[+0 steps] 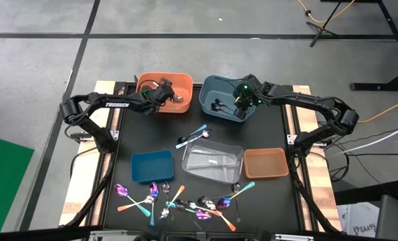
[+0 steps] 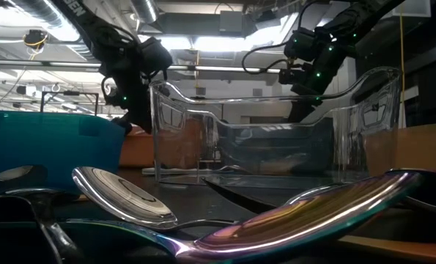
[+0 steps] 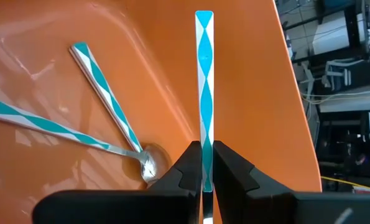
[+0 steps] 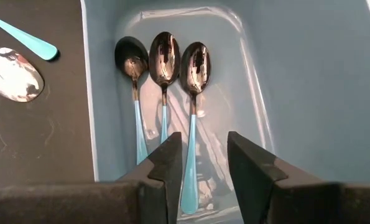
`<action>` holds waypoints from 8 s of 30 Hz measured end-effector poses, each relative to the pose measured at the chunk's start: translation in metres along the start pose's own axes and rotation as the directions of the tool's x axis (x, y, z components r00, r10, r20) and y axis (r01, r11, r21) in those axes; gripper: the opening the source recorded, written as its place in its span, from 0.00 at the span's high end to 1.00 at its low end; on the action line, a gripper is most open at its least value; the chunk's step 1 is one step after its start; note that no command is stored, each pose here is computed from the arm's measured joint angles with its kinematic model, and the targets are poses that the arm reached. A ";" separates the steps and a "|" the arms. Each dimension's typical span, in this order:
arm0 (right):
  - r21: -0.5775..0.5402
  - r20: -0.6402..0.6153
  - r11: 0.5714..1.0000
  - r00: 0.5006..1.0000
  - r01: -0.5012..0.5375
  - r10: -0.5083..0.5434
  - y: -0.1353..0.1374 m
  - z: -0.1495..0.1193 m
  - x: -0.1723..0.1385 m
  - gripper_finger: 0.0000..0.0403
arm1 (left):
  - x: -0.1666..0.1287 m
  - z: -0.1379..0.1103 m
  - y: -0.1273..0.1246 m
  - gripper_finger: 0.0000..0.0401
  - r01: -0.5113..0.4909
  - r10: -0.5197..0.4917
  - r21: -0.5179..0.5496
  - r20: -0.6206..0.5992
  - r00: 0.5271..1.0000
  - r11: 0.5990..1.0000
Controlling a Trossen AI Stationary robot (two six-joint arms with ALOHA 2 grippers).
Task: Sort silverware by color (type)
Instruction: Put the white patterned spoon into the orange bin, then put the blue spoon into the light blue bin
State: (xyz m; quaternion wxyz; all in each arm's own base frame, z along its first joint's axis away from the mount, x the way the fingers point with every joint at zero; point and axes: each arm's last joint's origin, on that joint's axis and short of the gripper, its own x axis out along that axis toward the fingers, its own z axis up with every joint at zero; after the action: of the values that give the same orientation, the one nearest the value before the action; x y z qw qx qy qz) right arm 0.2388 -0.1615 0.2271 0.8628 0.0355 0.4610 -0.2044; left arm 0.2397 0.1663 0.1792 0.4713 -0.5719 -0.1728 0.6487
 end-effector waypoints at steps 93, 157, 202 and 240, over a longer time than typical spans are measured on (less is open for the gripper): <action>0.001 -0.016 1.000 1.000 -0.004 0.004 0.000 -0.002 0.000 0.71 | -0.079 -0.075 -0.027 0.79 0.681 -0.401 0.720 -0.668 0.627 -0.134; -0.516 0.317 0.810 0.817 -0.278 0.483 0.131 0.099 0.037 0.71 | -0.193 0.069 -0.010 0.79 0.615 -0.290 0.689 -0.722 0.629 -0.383; -0.555 0.088 0.764 0.891 -0.328 0.446 0.094 0.071 0.095 0.71 | -0.192 0.067 -0.010 0.79 0.621 -0.282 0.687 -0.724 0.630 -0.377; -0.586 0.054 0.728 0.878 -0.357 0.475 0.099 0.061 0.122 0.71 | -0.192 0.067 -0.010 0.79 0.621 -0.282 0.687 -0.724 0.630 -0.376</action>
State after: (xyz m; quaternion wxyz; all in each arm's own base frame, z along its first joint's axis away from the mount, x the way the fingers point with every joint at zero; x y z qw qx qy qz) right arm 0.3848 -0.1257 0.1504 0.9000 -0.1362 0.3908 0.1366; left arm 0.1641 0.0367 0.3174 0.9573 0.0217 0.1913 0.2158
